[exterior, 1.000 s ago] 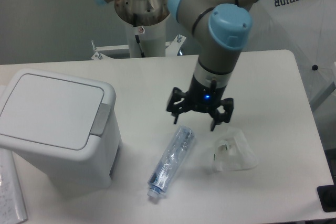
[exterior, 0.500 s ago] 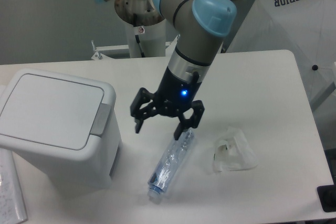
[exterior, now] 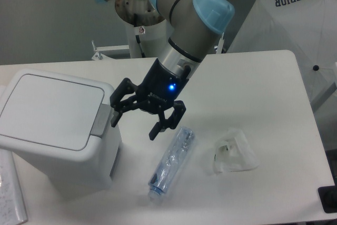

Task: Open the trash can
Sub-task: 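Move the open gripper toward the white trash can's lid edge, then press the gripper finger against the lid edge to flip it open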

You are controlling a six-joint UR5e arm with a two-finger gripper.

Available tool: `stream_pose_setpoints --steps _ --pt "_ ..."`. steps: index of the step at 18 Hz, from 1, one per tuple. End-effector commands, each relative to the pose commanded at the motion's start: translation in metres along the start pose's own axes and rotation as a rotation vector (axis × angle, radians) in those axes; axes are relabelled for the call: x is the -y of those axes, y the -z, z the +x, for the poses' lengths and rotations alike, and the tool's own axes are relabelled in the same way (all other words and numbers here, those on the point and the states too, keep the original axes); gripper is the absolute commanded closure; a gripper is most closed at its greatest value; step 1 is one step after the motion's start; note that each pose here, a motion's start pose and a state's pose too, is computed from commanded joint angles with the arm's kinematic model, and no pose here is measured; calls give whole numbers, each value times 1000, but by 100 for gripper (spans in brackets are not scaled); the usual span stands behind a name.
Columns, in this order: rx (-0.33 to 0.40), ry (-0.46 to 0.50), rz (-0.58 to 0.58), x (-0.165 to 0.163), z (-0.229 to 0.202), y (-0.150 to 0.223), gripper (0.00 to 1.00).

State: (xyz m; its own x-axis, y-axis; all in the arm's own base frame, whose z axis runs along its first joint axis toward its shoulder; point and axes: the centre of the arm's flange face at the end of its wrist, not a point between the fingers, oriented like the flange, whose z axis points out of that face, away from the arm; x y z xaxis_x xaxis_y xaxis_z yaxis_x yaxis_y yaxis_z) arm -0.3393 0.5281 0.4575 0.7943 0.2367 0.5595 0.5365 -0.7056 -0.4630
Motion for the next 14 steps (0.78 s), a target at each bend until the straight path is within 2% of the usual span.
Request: stream_pose_setpoints --steps 14 --pt "-1 5 -24 -9 -7 -13 0"
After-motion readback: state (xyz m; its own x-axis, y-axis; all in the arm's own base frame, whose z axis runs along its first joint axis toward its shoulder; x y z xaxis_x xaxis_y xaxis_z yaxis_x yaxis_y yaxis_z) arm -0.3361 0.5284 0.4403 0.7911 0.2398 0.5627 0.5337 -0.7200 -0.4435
